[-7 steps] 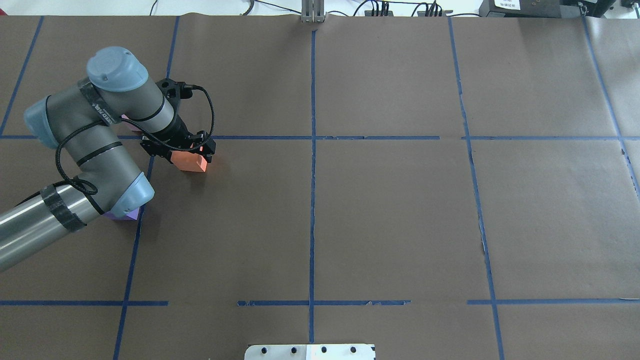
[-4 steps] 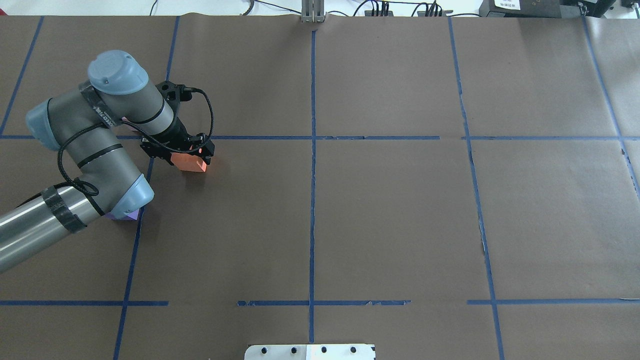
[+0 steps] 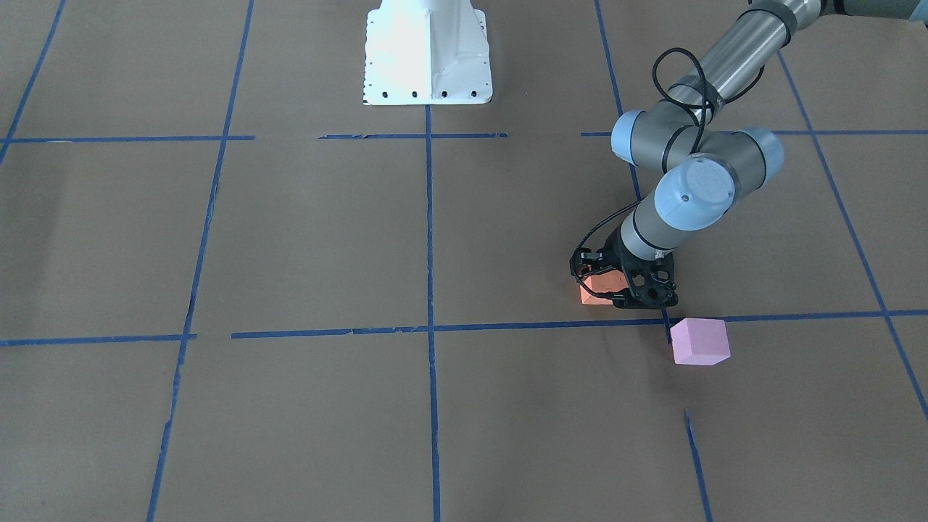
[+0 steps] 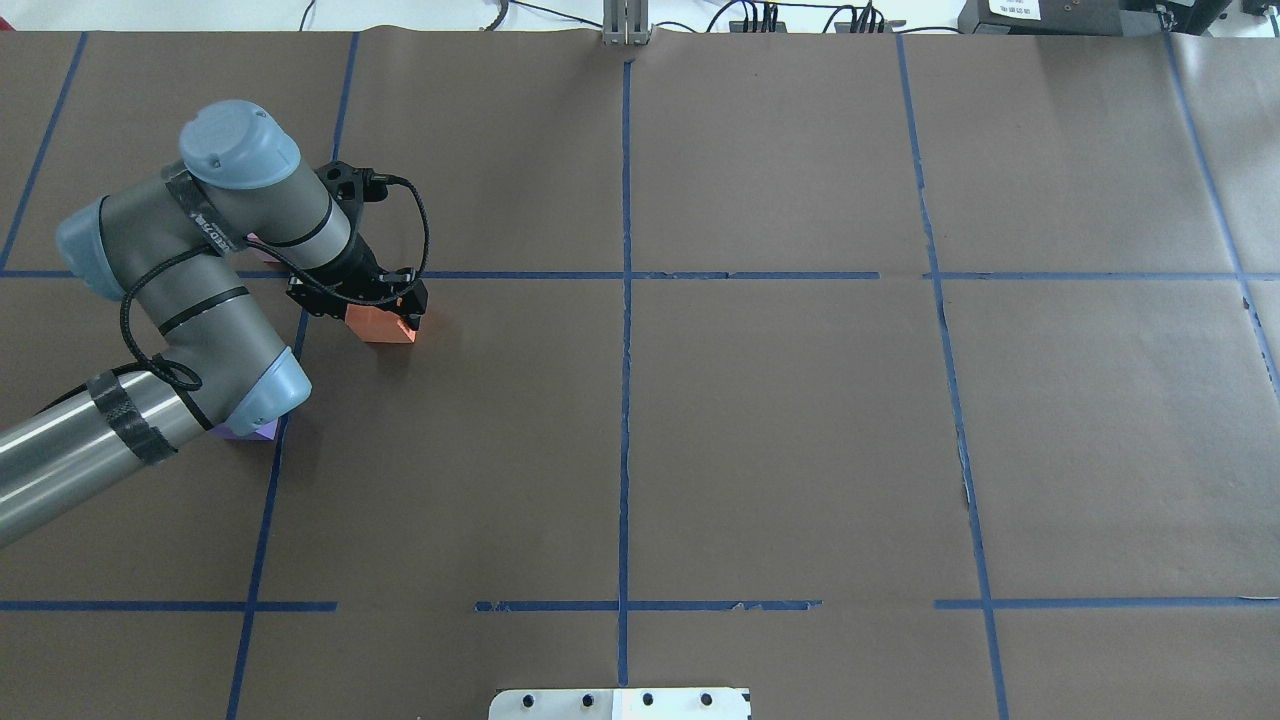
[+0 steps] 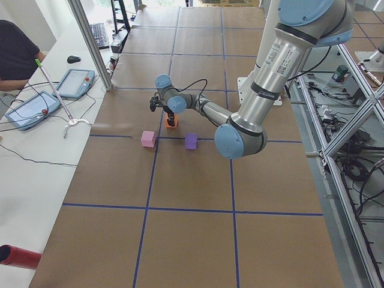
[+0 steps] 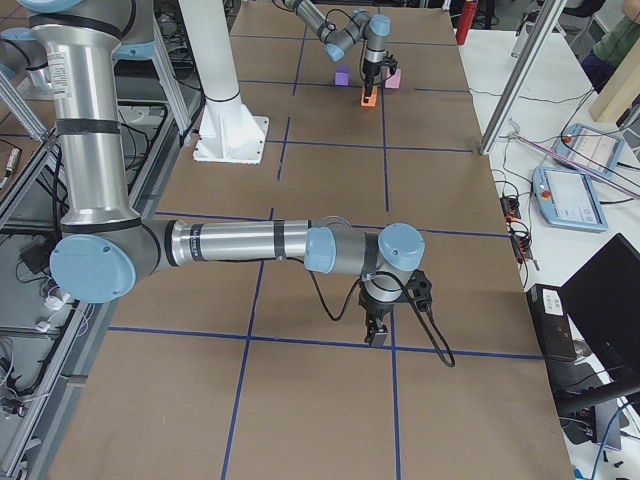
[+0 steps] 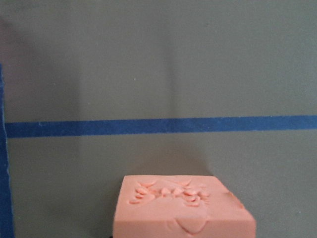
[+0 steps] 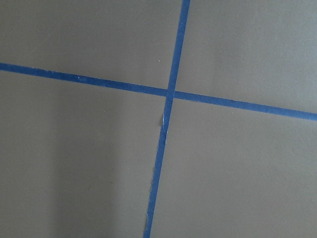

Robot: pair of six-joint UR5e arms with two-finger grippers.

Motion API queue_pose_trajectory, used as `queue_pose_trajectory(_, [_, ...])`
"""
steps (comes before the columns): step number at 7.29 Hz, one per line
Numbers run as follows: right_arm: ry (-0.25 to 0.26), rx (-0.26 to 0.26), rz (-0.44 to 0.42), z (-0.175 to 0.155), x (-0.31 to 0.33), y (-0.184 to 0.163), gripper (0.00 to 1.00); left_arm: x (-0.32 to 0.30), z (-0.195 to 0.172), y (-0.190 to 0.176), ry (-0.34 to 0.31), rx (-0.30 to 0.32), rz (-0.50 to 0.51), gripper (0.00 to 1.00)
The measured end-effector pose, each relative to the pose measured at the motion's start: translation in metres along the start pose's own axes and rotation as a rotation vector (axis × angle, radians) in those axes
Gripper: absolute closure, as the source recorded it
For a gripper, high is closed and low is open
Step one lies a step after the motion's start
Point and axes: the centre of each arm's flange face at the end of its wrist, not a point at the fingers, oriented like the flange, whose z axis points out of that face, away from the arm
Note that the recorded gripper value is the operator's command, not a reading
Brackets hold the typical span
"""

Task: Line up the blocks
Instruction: 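Lift the orange cube and carry it toward the pink cube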

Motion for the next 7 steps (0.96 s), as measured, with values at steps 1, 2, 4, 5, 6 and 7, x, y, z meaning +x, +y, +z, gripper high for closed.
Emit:
queue_pose_trajectory(1, [0.000, 0.000, 0.000, 0.000, 0.000, 0.000, 0.00, 0.001, -0.003, -0.001, 0.003, 0.004, 0.003, 0.63])
queue_pose_trajectory(2, [0.000, 0.000, 0.000, 0.000, 0.000, 0.000, 0.00, 0.000, -0.014, -0.005, 0.010, 0.019, 0.003, 0.62])
queue_pose_trajectory(4, [0.000, 0.000, 0.000, 0.000, 0.000, 0.000, 0.00, -0.016, -0.063, -0.016, 0.018, 0.072, -0.010, 0.61])
queue_pose_trajectory(5, [0.000, 0.000, 0.000, 0.000, 0.000, 0.000, 0.00, -0.032, -0.088, -0.017, 0.005, 0.091, 0.003, 0.61])
queue_pose_trajectory(6, [0.000, 0.000, 0.000, 0.000, 0.000, 0.000, 0.00, -0.048, -0.105, -0.015, -0.008, 0.102, 0.014, 0.60])
queue_pose_trajectory(7, [0.000, 0.000, 0.000, 0.000, 0.000, 0.000, 0.00, -0.066, -0.109, -0.009, -0.021, 0.102, 0.016, 0.60])
